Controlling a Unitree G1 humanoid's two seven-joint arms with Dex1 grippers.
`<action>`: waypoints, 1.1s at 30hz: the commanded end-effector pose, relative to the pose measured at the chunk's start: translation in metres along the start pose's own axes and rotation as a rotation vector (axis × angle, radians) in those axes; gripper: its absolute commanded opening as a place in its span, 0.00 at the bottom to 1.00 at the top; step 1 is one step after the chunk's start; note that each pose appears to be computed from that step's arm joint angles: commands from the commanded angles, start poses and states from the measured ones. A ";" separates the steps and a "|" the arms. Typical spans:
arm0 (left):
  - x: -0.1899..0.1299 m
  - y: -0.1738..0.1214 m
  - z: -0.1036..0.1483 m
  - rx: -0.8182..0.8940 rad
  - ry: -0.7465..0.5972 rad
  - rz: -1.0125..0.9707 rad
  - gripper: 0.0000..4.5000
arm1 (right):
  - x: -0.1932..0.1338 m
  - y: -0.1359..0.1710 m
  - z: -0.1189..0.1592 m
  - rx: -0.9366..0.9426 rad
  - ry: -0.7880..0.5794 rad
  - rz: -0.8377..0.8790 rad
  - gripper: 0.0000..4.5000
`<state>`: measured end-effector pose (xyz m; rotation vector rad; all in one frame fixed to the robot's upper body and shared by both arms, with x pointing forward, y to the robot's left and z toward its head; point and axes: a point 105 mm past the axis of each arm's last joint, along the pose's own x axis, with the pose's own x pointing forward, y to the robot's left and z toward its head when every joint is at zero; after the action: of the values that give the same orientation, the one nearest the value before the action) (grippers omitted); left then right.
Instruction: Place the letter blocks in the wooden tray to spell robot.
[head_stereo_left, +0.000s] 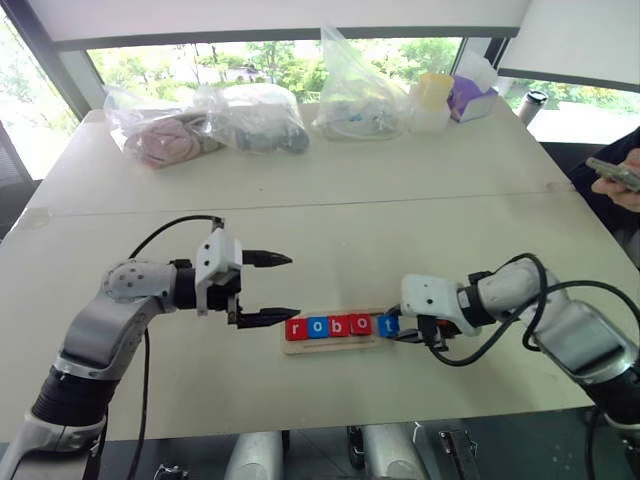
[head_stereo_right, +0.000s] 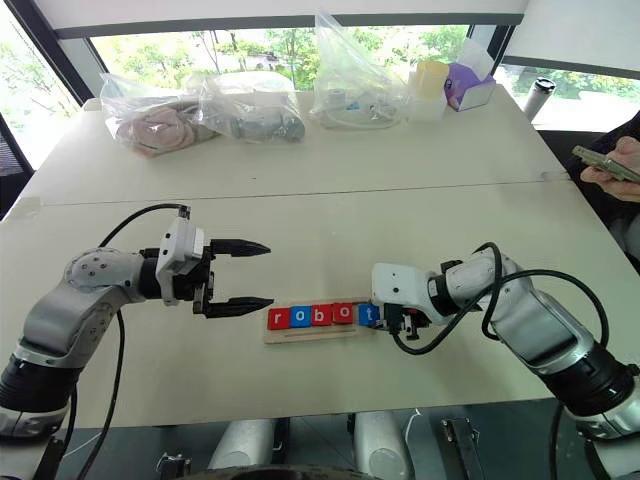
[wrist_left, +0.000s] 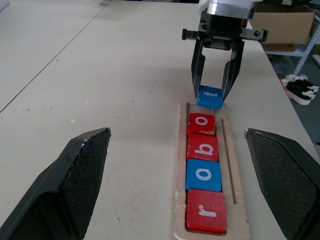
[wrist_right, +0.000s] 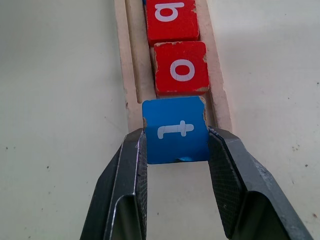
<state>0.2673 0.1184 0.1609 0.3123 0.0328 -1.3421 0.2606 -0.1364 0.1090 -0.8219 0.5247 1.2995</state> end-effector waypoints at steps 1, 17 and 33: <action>0.000 -0.001 0.012 0.044 -0.026 0.008 1.00 | 0.000 -0.005 0.005 -0.025 -0.001 -0.014 0.25; 0.003 -0.001 0.014 0.040 -0.041 0.034 1.00 | 0.008 -0.008 0.010 -0.044 0.007 0.008 0.25; 0.004 0.002 0.013 0.037 -0.049 0.063 1.00 | 0.015 -0.009 0.012 -0.058 0.008 0.020 0.25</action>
<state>0.2714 0.1134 0.1645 0.2965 -0.0051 -1.2817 0.2705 -0.1217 0.1054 -0.8557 0.5212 1.3282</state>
